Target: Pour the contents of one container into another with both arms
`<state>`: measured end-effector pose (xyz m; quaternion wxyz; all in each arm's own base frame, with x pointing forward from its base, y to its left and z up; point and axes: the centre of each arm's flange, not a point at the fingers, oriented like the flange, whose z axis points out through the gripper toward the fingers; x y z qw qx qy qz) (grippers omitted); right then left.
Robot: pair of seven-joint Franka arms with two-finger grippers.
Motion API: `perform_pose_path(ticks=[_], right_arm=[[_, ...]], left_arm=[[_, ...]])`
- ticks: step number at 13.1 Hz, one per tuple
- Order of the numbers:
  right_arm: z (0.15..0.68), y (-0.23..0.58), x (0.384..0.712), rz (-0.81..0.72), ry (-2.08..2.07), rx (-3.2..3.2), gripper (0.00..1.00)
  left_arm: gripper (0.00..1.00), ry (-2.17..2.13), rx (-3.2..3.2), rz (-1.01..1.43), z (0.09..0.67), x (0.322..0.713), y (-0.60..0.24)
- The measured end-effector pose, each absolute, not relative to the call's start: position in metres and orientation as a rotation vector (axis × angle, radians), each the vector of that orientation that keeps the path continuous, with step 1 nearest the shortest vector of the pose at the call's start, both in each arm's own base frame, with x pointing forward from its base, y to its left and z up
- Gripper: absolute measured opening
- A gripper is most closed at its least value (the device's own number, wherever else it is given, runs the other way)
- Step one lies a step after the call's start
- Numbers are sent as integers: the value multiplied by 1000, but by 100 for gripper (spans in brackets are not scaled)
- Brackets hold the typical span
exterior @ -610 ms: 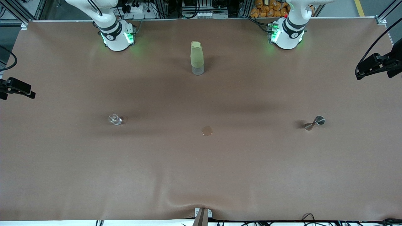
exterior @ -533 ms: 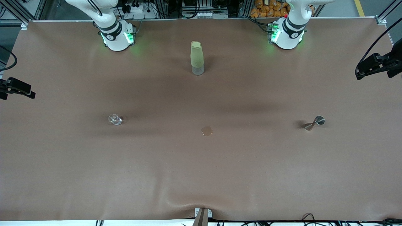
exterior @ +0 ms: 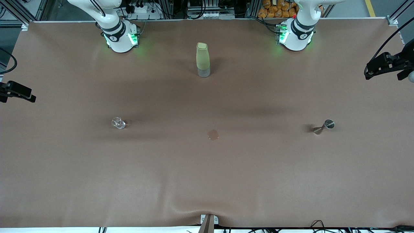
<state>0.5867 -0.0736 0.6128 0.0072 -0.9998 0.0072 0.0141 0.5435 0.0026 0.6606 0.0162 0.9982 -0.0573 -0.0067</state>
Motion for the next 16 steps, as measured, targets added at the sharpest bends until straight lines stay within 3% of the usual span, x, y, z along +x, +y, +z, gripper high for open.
perform_pose_path(ticks=[3,8,13,16], right_arm=[[613,-74,587,42,29,-3127,100],[613,-72,587,39,23,-3127,100],[612,-69,580,117,-30,-3118,100],[621,-67,561,223,-320,-3071,100]], left_arm=[[100,-402,2908,3,637,550,86],[100,-779,2716,40,539,572,167],[100,-943,2538,149,443,543,247],[100,-1055,2379,277,373,523,301]])
